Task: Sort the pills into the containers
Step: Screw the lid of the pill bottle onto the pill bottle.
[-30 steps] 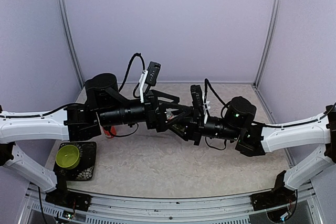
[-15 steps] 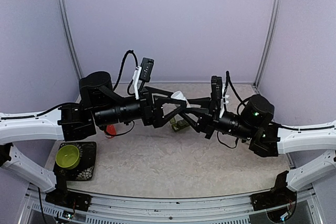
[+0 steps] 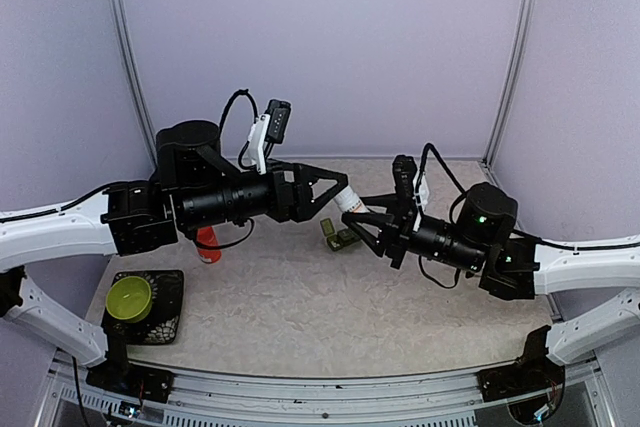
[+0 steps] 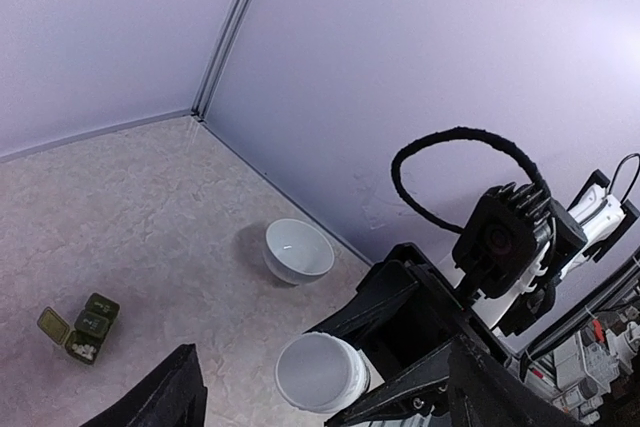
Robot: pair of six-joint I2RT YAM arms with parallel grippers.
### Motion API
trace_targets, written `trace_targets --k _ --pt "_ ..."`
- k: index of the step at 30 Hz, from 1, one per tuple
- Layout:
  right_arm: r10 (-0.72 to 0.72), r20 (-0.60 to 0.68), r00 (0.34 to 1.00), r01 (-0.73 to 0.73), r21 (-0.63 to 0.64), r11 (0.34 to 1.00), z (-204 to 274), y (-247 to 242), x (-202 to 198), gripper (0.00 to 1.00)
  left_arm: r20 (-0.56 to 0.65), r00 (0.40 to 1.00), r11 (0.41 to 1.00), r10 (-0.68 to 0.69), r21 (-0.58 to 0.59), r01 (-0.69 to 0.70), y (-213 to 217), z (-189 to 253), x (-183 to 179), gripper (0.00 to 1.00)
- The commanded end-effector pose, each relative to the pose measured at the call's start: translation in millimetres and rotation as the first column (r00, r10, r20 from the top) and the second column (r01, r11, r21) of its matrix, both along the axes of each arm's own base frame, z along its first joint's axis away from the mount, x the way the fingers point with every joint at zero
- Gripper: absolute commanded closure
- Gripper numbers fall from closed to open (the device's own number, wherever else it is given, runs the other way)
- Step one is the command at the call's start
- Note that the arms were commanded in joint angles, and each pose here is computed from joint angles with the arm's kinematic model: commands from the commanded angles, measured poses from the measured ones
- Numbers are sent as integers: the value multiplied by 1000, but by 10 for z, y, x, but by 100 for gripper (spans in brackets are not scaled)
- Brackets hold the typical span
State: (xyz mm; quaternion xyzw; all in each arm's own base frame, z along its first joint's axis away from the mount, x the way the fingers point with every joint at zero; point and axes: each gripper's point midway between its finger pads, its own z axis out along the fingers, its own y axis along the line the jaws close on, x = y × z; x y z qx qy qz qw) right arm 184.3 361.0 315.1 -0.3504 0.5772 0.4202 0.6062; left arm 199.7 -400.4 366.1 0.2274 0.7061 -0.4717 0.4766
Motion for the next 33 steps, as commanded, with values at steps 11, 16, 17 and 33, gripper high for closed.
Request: trace_targets --k 11,16,17,33 --pt "-27 34 999 27 -20 999 76 -15 6 100 -107 994 999 -21 43 25 -179 -201 88 27" --pt "-25 42 999 25 -18 1000 86 -14 1 100 -118 992 998 -39 34 44 -203 -210 92 34" --pt "-23 42 999 24 -18 1000 83 -11 0 100 -122 992 998 -41 34 46 -207 -222 90 34" --pt "-27 51 998 28 -24 999 91 11 9 100 -139 987 996 -84 15 87 -245 -229 71 52"
